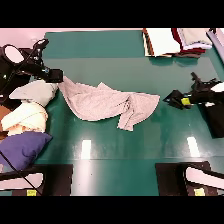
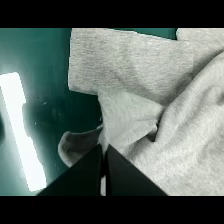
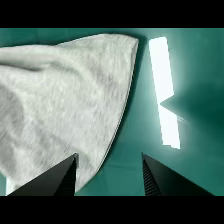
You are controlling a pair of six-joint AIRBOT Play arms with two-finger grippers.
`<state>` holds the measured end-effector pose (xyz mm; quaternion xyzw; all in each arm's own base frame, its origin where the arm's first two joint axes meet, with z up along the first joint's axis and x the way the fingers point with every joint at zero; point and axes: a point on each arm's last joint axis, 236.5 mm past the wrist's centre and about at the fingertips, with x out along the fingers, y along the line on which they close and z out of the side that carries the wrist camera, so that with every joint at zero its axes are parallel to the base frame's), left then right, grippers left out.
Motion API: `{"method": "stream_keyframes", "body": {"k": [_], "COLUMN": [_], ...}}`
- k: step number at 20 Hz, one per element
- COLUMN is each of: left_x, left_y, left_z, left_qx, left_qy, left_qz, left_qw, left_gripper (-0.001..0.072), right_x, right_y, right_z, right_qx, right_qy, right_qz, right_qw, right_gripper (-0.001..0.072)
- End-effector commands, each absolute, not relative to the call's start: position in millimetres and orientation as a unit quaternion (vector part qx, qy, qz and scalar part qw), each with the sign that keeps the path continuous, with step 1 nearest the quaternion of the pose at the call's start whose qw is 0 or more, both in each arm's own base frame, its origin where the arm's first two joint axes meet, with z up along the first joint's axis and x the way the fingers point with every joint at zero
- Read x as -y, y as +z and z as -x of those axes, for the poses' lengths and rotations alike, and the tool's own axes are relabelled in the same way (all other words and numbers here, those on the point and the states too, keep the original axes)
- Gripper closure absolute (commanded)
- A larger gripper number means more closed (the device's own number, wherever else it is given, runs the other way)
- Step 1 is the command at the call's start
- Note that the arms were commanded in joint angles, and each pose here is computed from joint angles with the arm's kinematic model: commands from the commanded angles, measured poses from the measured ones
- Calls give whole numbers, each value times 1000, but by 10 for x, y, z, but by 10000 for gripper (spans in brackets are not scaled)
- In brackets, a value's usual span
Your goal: Fold the shirts.
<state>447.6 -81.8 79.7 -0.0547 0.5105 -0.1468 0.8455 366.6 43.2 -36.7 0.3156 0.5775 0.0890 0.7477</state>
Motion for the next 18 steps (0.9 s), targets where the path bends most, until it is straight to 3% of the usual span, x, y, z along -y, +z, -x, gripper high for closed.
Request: {"method": "stream_keyframes", "body": {"k": [1,7,9,10,13,16,18], "left_x": [822,825,825,824,788,715,687], "left_y": [812,801,799,825,1437,2802,3769], "left_z": [-4480,-4452,-4434,-4431,-4479,-4303,-3876], "left_qx": [-509,-514,-517,-515,-441,-288,-179], "left_qy": [-147,-148,-149,-149,-145,-139,-138], "left_qz": [56,56,55,55,45,18,3], "left_qw": [846,843,841,843,885,947,974], "left_gripper": [687,687,687,687,687,687,687], "right_x": [-641,-944,-945,-947,-908,-745,-641], "right_y": [-700,-877,-875,-825,-249,1076,2118], "right_z": [-3863,-4082,-4089,-4094,-4197,-4289,-4139], "right_qx": [-594,-615,-614,-610,-550,-432,-336], "right_qy": [94,123,124,127,163,193,201], "right_qz": [-309,-281,-280,-279,-233,-188,-149], "right_qw": [737,727,727,731,785,861,908], "right_gripper": [267,296,638,699,700,699,700]}}
